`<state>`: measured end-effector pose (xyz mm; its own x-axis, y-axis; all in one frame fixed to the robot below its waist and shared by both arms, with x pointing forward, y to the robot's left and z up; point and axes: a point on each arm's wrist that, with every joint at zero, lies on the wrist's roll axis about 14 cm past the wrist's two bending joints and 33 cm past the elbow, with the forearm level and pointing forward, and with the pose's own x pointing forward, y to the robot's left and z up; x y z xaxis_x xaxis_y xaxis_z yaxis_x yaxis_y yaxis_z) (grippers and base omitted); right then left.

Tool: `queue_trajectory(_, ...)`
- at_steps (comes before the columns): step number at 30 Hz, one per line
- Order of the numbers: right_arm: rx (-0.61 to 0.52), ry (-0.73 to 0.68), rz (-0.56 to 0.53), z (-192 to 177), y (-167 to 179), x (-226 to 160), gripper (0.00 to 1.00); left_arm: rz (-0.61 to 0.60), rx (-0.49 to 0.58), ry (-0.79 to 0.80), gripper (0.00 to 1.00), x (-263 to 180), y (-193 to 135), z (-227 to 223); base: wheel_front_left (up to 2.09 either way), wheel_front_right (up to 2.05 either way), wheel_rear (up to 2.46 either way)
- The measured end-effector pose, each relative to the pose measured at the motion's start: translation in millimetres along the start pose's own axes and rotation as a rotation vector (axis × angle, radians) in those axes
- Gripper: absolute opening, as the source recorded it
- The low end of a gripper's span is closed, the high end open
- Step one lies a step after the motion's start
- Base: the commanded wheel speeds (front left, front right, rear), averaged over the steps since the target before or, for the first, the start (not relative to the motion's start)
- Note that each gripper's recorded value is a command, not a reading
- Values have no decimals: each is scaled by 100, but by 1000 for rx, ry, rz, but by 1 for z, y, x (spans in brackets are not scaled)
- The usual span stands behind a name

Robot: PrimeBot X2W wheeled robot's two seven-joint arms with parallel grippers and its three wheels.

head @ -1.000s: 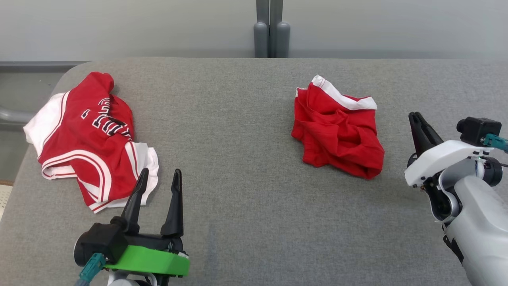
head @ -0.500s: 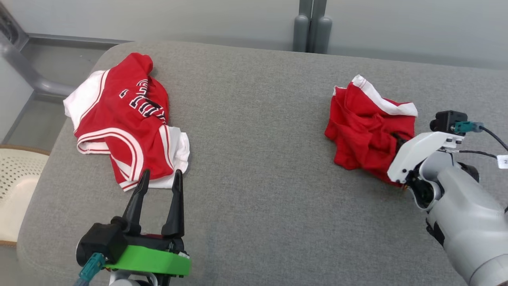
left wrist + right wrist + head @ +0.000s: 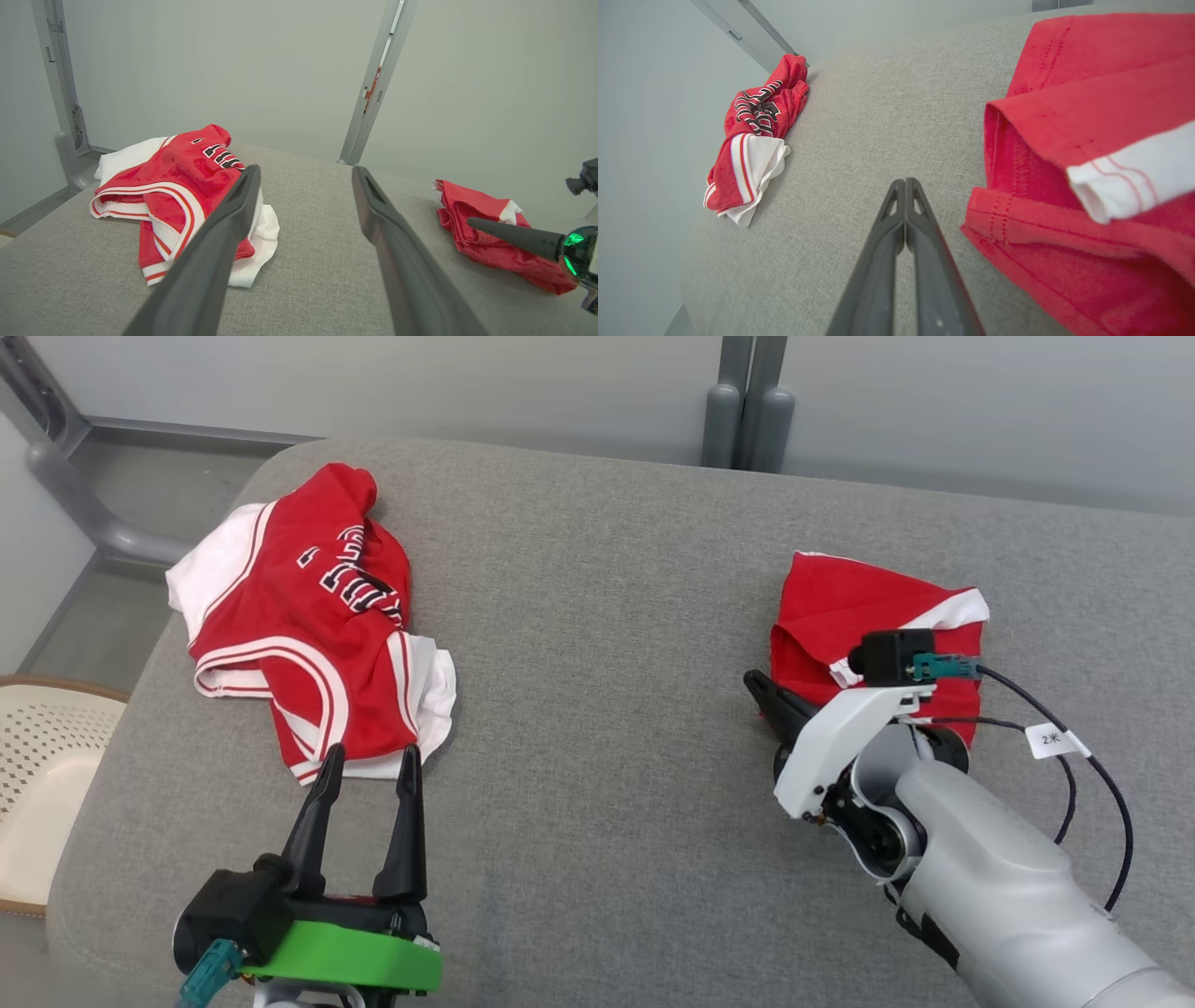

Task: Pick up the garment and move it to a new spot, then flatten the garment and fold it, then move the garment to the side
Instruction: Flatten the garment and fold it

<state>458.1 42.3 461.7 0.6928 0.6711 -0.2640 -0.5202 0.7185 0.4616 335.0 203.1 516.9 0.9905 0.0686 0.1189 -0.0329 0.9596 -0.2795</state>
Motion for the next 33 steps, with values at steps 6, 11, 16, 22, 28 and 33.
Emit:
queue_trajectory(6, -35, -120, -28, 34, -23, -16, 0, -28, -7, 8, 100, 5, -9, -4, 0, 0, 0)
queue_trajectory(11, -45, -178, -119, 54, -64, -34, 0, -37, -9, 17, 100, 7, -11, -7, 0, 0, 0)
queue_trajectory(16, -48, -141, -194, 46, -95, -42, 0, -38, -11, 31, 100, 8, -12, -11, 0, 0, 0)
queue_trajectory(22, -32, 15, -256, 16, -120, -37, 0, -36, -8, 50, 100, 12, -11, -17, 0, 0, 0)
queue_trajectory(28, -38, 26, -254, 21, -123, -17, 0, -7, -4, 56, 100, 12, -3, -19, 0, 0, 0)
queue_trajectory(33, -42, 32, -239, 28, -121, 2, 0, 20, -14, 69, 100, 10, 4, -22, 0, 0, 0)
